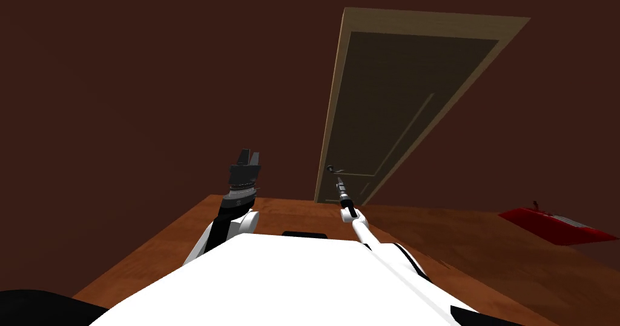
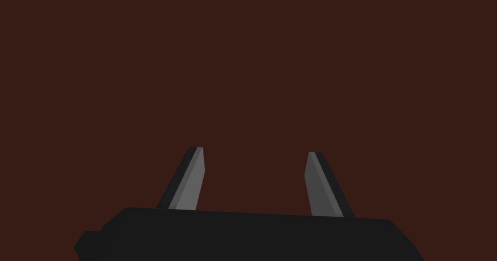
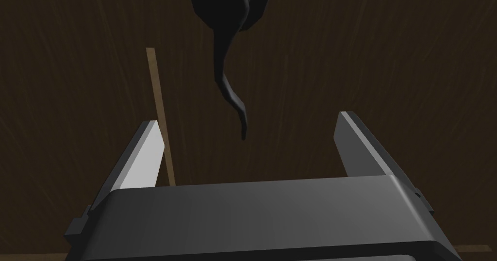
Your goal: Pull the door open
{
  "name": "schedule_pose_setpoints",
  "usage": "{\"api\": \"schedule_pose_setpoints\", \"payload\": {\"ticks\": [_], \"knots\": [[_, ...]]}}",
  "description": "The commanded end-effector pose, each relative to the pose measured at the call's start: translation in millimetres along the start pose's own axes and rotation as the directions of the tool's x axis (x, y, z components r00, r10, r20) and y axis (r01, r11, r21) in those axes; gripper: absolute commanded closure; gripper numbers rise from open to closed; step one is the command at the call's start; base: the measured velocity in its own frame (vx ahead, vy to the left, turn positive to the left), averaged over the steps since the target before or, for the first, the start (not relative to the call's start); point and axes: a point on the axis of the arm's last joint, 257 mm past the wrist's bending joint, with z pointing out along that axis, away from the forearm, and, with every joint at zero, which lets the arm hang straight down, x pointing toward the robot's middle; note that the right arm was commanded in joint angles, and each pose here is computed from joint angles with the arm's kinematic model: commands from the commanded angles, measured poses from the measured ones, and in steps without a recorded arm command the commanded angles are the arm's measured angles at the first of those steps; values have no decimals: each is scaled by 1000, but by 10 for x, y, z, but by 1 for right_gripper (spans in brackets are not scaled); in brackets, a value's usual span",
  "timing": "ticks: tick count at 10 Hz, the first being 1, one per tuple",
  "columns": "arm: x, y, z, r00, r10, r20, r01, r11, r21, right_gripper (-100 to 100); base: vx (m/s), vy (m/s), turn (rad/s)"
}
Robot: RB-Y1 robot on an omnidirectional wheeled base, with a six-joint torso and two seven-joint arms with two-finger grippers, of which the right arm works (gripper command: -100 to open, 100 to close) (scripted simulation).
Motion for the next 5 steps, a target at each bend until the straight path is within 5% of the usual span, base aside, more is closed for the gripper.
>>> {"api": "schedule_pose_setpoints", "payload": {"ticks": [1, 3, 5], "knots": [[-11, -29, 6, 1000, -1, 1, 1, 1000, 7, -100, 3, -79, 50], [-16, -36, 6, 1000, -1, 2, 1, 1000, 9, -100, 1, -39, 44], [-299, -90, -96, 999, 1, 33, -1, 1000, 15, -100, 151, 48, 147]]}}
